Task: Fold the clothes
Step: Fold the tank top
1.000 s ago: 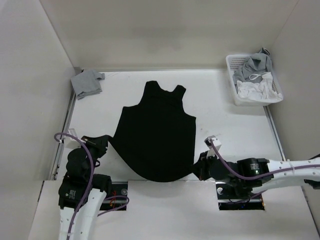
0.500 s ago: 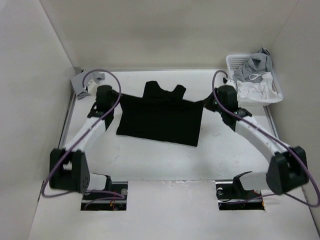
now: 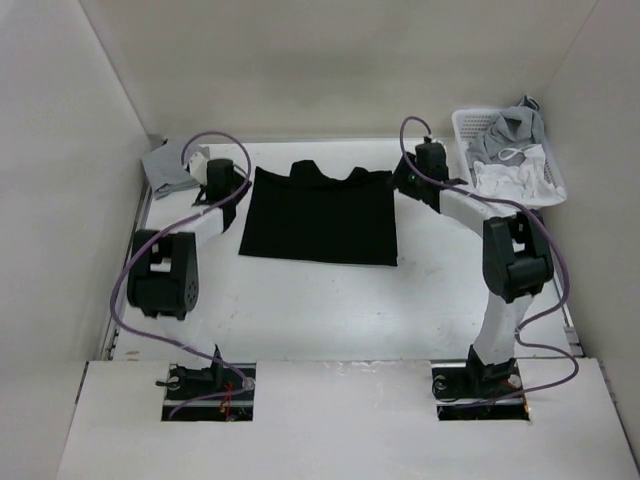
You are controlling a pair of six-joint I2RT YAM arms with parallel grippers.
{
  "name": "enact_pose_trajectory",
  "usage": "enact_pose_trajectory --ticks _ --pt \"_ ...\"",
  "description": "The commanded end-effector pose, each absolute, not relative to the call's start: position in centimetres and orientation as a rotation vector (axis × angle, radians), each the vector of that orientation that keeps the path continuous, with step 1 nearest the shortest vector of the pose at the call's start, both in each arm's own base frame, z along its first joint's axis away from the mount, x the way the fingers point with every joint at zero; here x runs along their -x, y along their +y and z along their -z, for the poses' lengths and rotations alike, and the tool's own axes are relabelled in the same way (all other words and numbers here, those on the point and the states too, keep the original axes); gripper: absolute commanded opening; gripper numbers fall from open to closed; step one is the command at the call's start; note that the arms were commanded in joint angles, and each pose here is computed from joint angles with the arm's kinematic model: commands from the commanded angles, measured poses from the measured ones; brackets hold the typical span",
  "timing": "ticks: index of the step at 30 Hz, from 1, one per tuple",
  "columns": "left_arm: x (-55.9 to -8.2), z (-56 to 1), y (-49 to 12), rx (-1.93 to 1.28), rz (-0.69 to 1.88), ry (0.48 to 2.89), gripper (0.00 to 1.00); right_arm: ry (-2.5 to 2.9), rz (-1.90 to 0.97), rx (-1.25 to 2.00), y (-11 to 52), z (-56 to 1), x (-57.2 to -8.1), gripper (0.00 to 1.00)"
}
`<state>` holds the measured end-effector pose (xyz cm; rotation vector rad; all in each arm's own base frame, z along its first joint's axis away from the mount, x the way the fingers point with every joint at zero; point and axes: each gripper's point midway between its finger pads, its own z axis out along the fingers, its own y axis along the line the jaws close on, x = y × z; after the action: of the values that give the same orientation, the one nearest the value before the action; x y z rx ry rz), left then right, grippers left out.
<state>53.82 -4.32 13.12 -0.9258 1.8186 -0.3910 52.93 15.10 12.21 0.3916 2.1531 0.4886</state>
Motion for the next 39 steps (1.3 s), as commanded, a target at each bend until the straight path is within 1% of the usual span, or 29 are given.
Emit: enact_pose_trajectory --ticks 1,2,3,4,5,6,7,9,11,16,19,20,22,24,25,27,29,33,39 --pt "-48.5 -17.3 -4.2 0.895 0.427 1.694 0.37 2.055 -0.477 -0.35 16.3 -15.9 -50.1 0.55" --pt "-46.8 -16.3 -4.4 0.903 0.428 1.705 0.36 2.055 -0.471 -0.344 16.5 -15.4 -48.4 0.53" --pt "-44.2 -14.5 -4.5 0.926 0.436 1.72 0.33 2.053 -0.481 -0.333 17.0 -15.1 -46.6 0.48" --pt "-42.7 -13.4 -4.4 0.947 0.437 1.733 0.32 2.045 -0.494 -0.323 17.5 -14.8 -44.8 0.37" --pt "-40.5 -11.6 -4.1 0.966 0.435 1.763 0.31 2.043 -0.514 -0.324 17.9 -14.2 -43.0 0.25" --pt "-39.2 -10.5 -4.0 0.973 0.431 1.787 0.31 2.038 -0.54 -0.329 18.2 -13.8 -41.3 0.11" --pt "-37.7 -9.3 -4.2 0.969 0.439 1.821 0.31 2.04 -0.568 -0.325 18.6 -13.4 -39.6 0.02" --pt "-35.2 -7.2 -3.9 0.981 0.464 1.881 0.33 2.054 -0.596 -0.304 19.2 -12.4 -36.7 0.0" --pt "-33.7 -5.7 -4.0 0.992 0.495 1.928 0.36 2.06 -0.608 -0.287 19.3 -11.8 -34.4 0.02" --pt "-32.5 -2.8 -3.7 1.043 0.501 1.994 0.38 2.039 -0.625 -0.292 18.2 -11.3 -31.1 0.15" --pt "-33.3 -2.7 -3.3 1.06 0.507 1.958 0.38 2.039 -0.625 -0.311 17.4 -10.7 -29.9 0.28" --pt "-33.6 -2.9 -3.3 1.065 0.515 1.946 0.37 2.042 -0.628 -0.332 17.1 -10.3 -29.6 0.33" --pt "-34.3 -3.1 -3.3 1.065 0.526 1.933 0.33 2.055 -0.621 -0.384 16.5 -9.3 -29.0 0.4" --pt "-34.7 -3.0 -3.8 1.066 0.544 1.939 0.25 2.066 -0.593 -0.456 15.4 -8.0 -28.8 0.44" --pt "-34.7 -2.9 -4.0 1.063 0.548 1.947 0.22 2.072 -0.58 -0.491 14.8 -7.4 -28.7 0.45" --pt "-34.7 -2.7 -4.3 1.062 0.557 1.956 0.11 2.083 -0.584 -0.55 14.5 -6.7 -28.5 0.48" --pt "-34.5 -2.8 -3.9 1.077 0.561 1.936 0.05 2.097 -0.574 -0.583 14.3 -6.0 -28.5 0.5" --pt "-34.0 -4.0 -2.6 1.085 0.553 1.884 0.03 2.123 -0.576 -0.603 14.9 -5.2 -28.9 0.51" --pt "-33.8 -3.9 -3.1 1.065 0.562 1.899 0.03 2.11 -0.624 -0.625 16.3 -4.5 -30.9 0.5"
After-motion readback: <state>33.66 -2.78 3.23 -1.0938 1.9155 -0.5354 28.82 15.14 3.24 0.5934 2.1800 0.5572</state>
